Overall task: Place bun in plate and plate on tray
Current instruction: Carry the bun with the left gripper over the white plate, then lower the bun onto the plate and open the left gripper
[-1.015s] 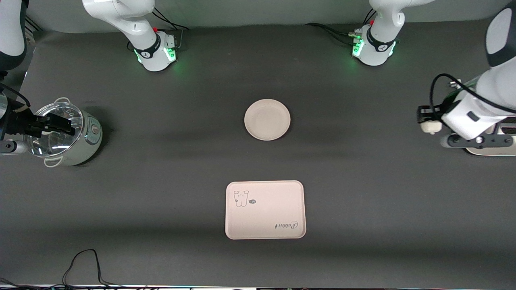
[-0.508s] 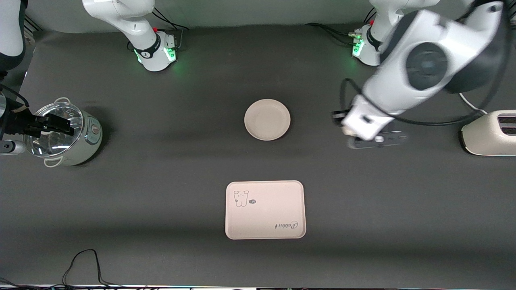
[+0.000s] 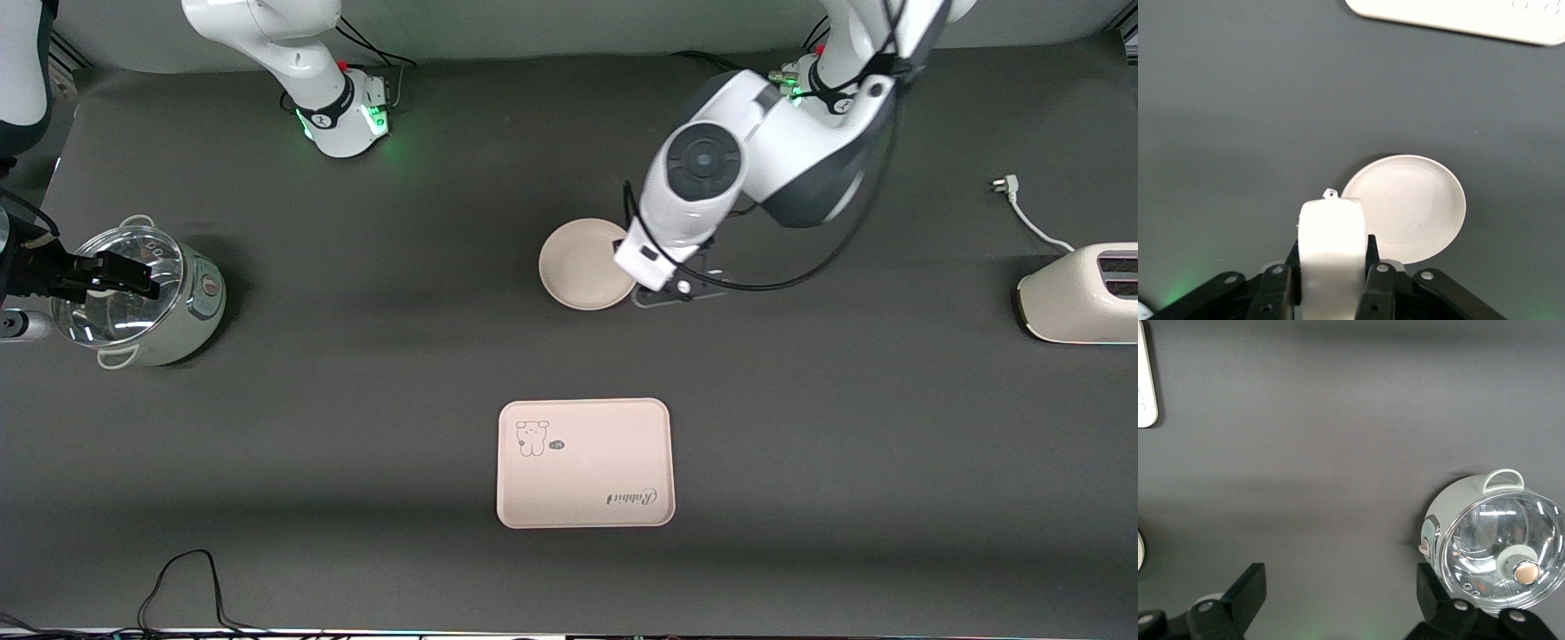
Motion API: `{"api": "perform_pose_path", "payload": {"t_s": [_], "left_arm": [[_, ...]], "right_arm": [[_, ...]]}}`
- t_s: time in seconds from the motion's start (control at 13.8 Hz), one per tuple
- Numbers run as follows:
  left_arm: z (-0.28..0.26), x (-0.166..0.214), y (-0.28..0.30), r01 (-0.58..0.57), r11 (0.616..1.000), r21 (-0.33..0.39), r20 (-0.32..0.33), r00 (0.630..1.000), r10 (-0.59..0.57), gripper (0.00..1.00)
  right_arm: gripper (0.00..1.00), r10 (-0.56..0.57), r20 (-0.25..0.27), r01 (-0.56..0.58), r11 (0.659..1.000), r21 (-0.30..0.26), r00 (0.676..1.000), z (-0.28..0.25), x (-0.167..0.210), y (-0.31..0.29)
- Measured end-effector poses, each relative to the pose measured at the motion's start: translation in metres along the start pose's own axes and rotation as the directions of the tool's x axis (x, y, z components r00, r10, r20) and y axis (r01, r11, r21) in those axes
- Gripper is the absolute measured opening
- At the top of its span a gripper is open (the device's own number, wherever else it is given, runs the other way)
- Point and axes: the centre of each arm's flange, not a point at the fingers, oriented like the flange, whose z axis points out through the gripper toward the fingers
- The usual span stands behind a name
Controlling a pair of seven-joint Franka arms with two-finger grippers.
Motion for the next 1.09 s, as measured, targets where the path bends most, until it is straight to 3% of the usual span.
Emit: {"api": "perform_pose_path", "payload": {"t_s": [0.22, 0.51, 1.09], "left_arm": [[0.053, -0.034, 0.025, 0.025, 1.000, 0.002, 0.002, 1.000, -0.025, 0.35], [0.123, -0.066, 0.051, 0.071, 0.996, -0.047, -0.007, 0.997, -0.072, 0.33], [0.211, -0.091, 0.073, 0.143, 0.987, -0.078, -0.031, 0.989, -0.146, 0.32]], "right_arm": [[1.00, 0.000, 0.000, 0.000, 1.000, 0.000, 1.000, 0.000, 0.000, 0.000], [1.00, 0.000, 0.000, 0.000, 1.000, 0.000, 1.000, 0.000, 0.000, 0.000], [1.00, 0.000, 0.001, 0.000, 1.000, 0.000, 1.000, 0.000, 0.000, 0.000]]}}
